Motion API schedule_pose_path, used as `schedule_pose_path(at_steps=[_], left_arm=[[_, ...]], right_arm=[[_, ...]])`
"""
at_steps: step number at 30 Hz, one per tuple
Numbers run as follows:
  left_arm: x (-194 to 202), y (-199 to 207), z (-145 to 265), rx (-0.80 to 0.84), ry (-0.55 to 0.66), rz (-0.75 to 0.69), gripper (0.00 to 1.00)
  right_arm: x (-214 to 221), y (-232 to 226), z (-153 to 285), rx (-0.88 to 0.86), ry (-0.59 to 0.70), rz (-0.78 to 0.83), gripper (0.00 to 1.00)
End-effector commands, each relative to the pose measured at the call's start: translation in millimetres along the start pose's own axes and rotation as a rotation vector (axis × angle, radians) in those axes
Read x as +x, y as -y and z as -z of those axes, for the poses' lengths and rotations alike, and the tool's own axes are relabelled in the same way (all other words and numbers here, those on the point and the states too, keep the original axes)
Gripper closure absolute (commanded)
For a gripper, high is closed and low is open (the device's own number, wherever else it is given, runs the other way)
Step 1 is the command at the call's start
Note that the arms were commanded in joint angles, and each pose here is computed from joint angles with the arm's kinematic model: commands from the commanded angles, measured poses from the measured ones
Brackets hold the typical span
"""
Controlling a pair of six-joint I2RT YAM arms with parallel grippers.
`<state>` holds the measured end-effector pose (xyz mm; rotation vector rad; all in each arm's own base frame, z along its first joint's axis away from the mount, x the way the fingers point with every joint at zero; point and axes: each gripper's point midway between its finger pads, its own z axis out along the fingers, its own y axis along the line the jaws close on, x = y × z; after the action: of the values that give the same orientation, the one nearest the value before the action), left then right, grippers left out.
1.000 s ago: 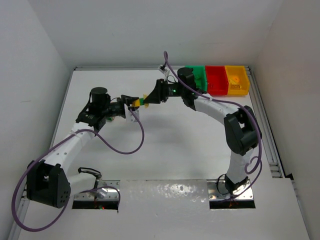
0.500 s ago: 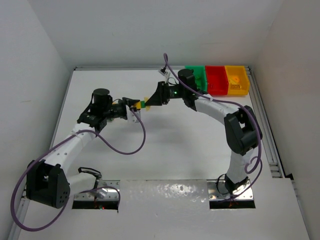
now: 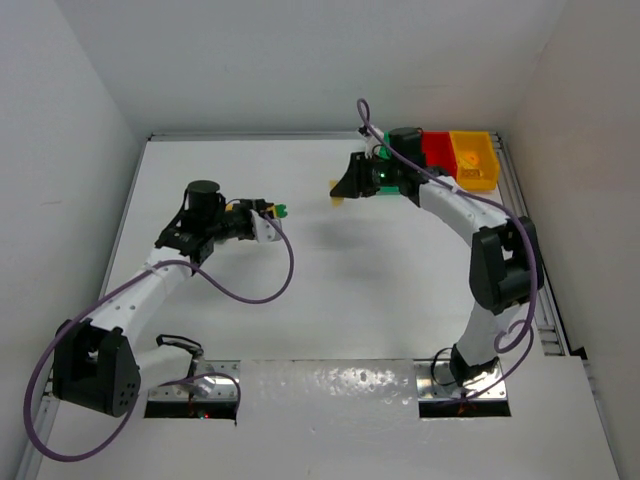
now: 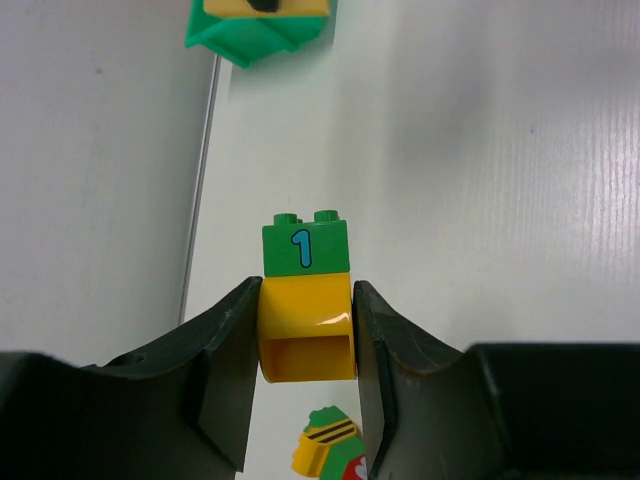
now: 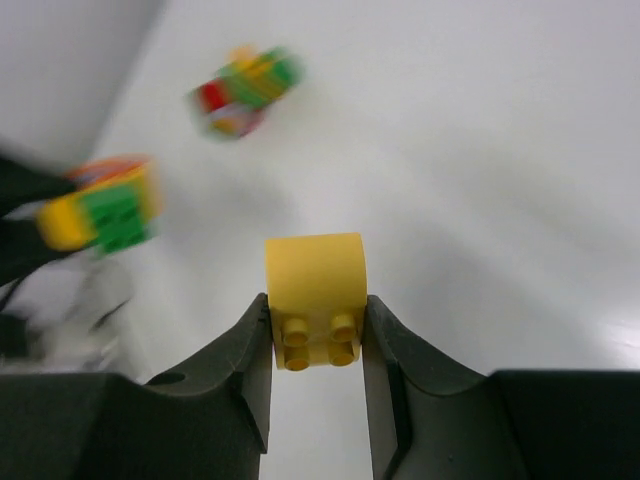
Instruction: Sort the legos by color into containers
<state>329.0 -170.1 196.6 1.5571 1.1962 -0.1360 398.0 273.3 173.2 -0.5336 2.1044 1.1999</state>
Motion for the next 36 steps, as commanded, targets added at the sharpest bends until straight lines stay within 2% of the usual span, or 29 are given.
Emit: schedule_pose_path(at_steps=[1, 4, 5, 7, 8, 12, 15, 17, 18, 25, 33, 34, 36], left_arm=[[0, -13, 2, -0.073, -0.011, 0.084, 1.0], [-1, -20, 4, -0.114, -0.012, 0.173, 1.0], [-3, -22, 4, -0.13, -0.006, 0.223, 1.0], [-2, -24, 6, -0.149, -0.016, 0.268, 1.0], [-2, -23, 6, -0.153, -0.018, 0.286, 1.0], [-3, -20, 11, -0.175, -0.016, 0.316, 1.0], [-4, -20, 13, -0.197, -0.004, 0.322, 1.0], [-2, -17, 12, -0.198, -0.011, 0.344, 1.0], [-2, -17, 13, -0.202, -0.011, 0.349, 1.0], [1, -6, 14, -0.206, -0.007, 0.367, 1.0], [1, -4, 11, -0.188, 0.003, 0.35, 1.0], [1, -5, 10, -0.19, 0.004, 0.346, 1.0], [2, -6, 9, -0.189, 0.001, 0.351, 1.0]], right_arm=[[-56, 77, 47, 0.568, 0.08, 0.137, 1.0], [-101, 130, 95, 0.891, 0.153, 0.132, 1.0], [-126, 131, 109, 0.928, 0.21, 0.128, 1.0], [-131, 152, 132, 1.027, 0.236, 0.07, 1.0], [-136, 169, 159, 1.141, 0.271, 0.052, 1.0], [-139, 215, 221, 1.525, 0.315, 0.137, 1.0], [-136, 246, 247, 1.745, 0.256, 0.133, 1.0], [-126, 269, 251, 1.827, 0.198, 0.138, 1.0], [-131, 269, 262, 1.891, 0.216, 0.15, 1.0], [-123, 306, 293, 2.016, 0.223, 0.184, 1.0], [-115, 357, 259, 1.827, 0.155, 0.228, 1.0], [-113, 367, 272, 1.827, 0.162, 0.203, 1.0], [-105, 376, 265, 1.78, 0.147, 0.176, 0.94]])
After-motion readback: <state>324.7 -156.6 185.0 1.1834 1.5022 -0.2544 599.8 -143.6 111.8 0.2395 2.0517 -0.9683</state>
